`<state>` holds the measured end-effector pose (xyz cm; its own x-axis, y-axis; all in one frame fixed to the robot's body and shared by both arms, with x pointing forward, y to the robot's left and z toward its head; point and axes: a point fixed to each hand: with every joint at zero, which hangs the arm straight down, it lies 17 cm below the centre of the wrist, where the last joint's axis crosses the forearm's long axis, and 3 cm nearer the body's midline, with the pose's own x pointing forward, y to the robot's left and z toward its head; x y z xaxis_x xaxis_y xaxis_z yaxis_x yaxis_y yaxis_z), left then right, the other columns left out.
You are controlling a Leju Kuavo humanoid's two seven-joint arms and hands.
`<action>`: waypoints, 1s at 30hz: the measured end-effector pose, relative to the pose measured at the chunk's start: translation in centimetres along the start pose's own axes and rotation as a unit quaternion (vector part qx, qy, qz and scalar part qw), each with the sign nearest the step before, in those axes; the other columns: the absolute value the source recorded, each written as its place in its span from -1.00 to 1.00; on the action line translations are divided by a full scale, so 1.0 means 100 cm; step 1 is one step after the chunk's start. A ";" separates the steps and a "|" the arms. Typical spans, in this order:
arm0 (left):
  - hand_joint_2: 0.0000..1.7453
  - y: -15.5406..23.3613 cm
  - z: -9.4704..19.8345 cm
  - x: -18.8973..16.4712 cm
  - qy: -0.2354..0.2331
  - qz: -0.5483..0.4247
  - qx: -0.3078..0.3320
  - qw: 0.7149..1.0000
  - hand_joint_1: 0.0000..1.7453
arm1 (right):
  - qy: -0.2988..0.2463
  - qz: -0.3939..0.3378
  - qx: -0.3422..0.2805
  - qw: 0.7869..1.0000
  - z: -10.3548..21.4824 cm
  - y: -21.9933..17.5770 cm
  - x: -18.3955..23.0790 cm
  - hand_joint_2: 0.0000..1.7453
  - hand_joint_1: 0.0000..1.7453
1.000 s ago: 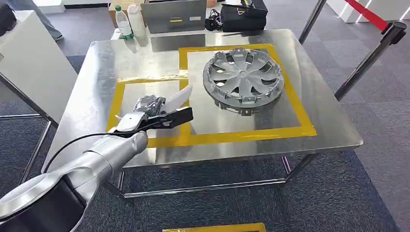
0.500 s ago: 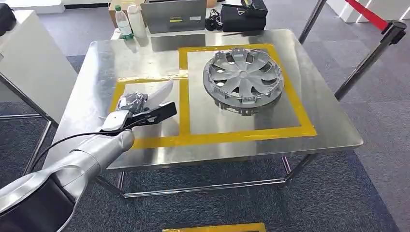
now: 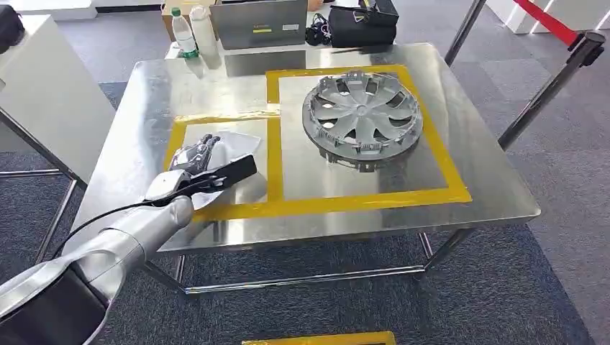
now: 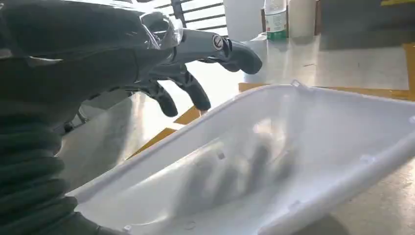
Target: Take the parts from the cabinet and place them on the table.
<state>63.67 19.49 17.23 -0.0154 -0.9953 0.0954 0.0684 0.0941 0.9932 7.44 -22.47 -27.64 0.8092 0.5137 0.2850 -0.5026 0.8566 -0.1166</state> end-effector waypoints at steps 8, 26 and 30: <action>-1.00 -0.002 0.002 0.000 -0.015 0.087 0.015 0.996 -1.00 | 0.001 0.008 0.005 1.000 0.000 0.001 0.000 -1.00 -1.00; -1.00 0.002 0.010 0.027 -0.082 0.272 0.037 0.958 -1.00 | 0.002 0.012 0.007 1.000 0.000 0.001 -0.001 -1.00 -1.00; -1.00 0.047 0.038 0.100 -0.242 0.445 0.082 0.858 -1.00 | 0.001 0.003 0.005 1.000 0.000 0.000 0.001 -1.00 -1.00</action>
<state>60.09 10.06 23.15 -0.4457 -0.4051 0.7983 0.1278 0.8538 0.5046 7.50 -22.40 -27.63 0.8066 0.5197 0.2815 -0.5113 0.8525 -0.1089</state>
